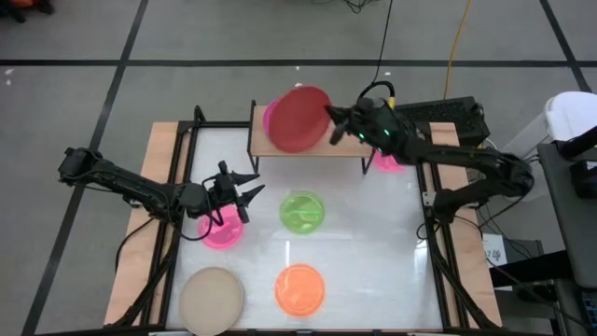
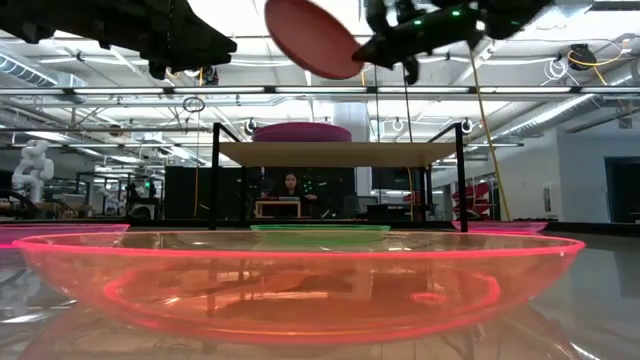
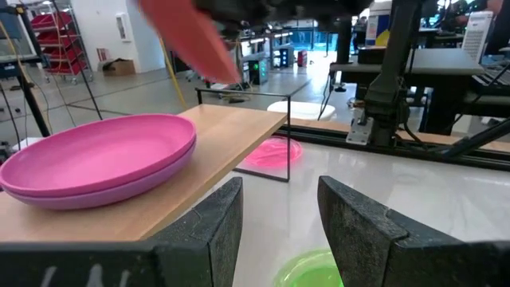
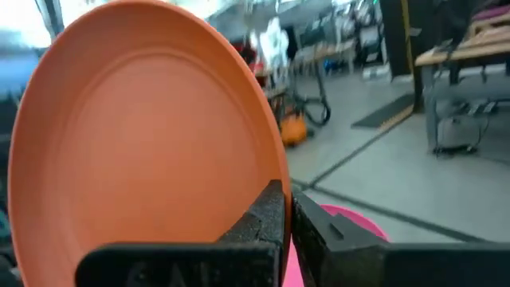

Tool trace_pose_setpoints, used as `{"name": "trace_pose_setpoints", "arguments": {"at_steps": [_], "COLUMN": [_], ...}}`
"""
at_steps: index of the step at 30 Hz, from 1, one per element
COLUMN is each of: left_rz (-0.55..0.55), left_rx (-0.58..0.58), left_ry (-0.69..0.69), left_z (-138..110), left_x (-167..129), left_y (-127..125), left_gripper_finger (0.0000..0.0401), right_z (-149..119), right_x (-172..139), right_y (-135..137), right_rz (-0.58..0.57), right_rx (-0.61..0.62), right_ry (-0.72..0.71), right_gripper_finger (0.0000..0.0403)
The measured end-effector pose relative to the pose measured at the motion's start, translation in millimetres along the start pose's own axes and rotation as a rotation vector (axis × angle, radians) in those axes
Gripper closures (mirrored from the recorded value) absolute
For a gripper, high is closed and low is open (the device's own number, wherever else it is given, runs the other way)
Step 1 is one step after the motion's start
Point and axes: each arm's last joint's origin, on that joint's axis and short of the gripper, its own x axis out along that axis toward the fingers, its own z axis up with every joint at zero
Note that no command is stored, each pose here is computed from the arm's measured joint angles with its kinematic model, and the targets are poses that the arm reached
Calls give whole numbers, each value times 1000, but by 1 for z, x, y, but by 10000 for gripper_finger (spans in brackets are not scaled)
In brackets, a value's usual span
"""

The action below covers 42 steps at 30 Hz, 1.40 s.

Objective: Place and stack plates onto a shelf
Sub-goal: Stack the orange plate on top of the pink plate on the shelf

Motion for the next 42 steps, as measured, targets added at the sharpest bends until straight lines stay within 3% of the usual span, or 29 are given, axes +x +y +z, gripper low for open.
{"name": "trace_pose_setpoints", "arguments": {"at_steps": [6,13,28,35,42], "left_rz": [0,-10,-10,-2,36], "left_rx": [-2,-11,-10,-8,-6], "left_ry": [2,17,20,18,21], "left_z": [0,-2,-2,-2,-2], "left_x": [0,0,0,1,5], "left_y": [0,0,0,1,8], "left_gripper_finger": [231,231,231,231,231], "right_z": [20,17,-10,-5,-2], "right_x": [36,44,36,36,53], "right_y": [-5,-20,-29,-41,-49], "right_rz": [-13,-72,-33,-185,-149], "right_rx": [-83,-96,-76,-57,-7], "right_ry": [157,207,21,-60,34], "right_gripper_finger": [400,393,392,392,392]}}
